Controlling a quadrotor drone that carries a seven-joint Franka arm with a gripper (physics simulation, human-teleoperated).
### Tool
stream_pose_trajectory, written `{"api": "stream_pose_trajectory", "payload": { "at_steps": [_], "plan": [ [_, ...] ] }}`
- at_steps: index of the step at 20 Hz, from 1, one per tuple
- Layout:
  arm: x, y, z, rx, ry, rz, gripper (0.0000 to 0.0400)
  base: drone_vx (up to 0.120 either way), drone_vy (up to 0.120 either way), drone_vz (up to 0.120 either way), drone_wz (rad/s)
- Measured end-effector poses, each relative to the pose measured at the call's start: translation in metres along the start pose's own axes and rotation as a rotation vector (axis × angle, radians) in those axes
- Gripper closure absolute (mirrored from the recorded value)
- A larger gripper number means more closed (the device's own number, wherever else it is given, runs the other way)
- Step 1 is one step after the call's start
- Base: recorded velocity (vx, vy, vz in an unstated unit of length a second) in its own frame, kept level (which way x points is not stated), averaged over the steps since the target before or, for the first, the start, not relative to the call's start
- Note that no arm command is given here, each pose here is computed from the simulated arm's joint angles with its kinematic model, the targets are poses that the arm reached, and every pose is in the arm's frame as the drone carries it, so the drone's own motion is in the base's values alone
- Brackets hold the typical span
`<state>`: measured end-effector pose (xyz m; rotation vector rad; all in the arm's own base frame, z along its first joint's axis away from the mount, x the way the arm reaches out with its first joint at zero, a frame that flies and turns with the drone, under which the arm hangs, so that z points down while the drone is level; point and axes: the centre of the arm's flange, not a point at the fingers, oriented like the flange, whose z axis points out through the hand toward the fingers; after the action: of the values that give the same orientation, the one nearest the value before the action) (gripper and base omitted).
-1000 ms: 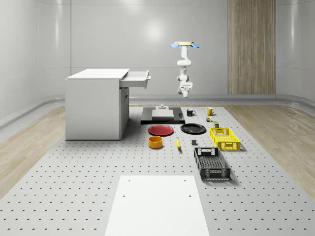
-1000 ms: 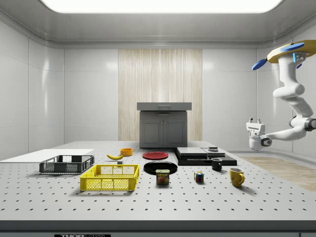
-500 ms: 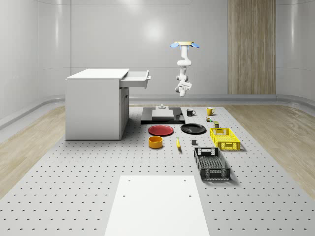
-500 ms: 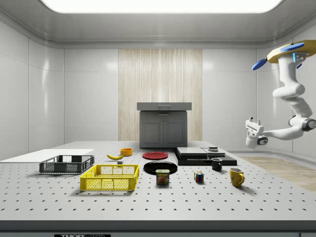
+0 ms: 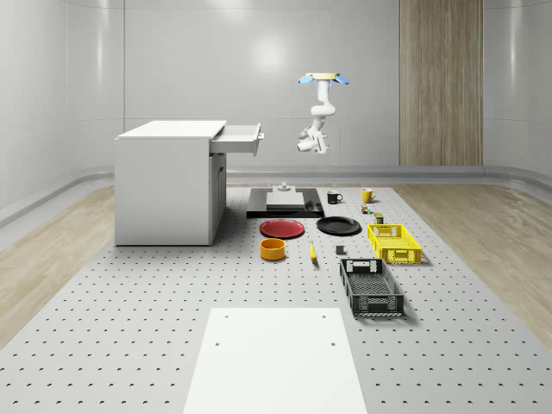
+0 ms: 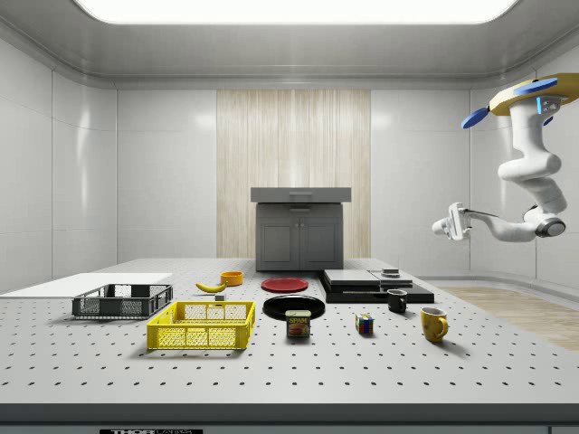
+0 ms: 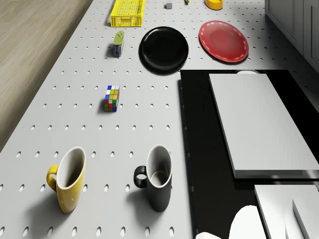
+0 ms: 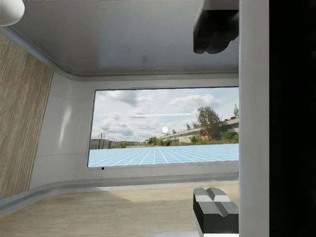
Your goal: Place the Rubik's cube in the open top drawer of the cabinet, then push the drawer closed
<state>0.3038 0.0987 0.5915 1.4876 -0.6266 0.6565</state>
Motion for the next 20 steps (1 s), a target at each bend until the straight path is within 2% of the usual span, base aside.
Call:
{"api": "stream_pose_trajectory", "payload": {
  "at_steps": [2, 4, 7, 10, 14, 20],
  "plan": [
    [-0.024, -0.024, 0.006, -0.244, 0.243, -0.007, 0.0000, 0.000, 0.000, 0.000, 0.000],
    [-0.043, -0.042, 0.021, -0.464, 0.461, -0.014, 0.0000, 0.000, 0.000, 0.000, 0.000],
    [-0.060, -0.059, 0.047, -0.717, 0.714, -0.023, 0.0000, 0.000, 0.000, 0.000, 0.000],
    [-0.067, -0.065, 0.067, -0.878, 0.877, -0.030, 0.0000, 0.000, 0.000, 0.000, 0.000],
    [-0.071, -0.068, 0.083, -0.997, 1.000, -0.037, 0.0000, 0.010, 0.010, 0.000, 0.000],
    [-0.072, -0.069, 0.094, -1.071, 1.078, -0.041, 0.0000, 0.120, 0.120, 0.000, 0.000]
  ]
}}
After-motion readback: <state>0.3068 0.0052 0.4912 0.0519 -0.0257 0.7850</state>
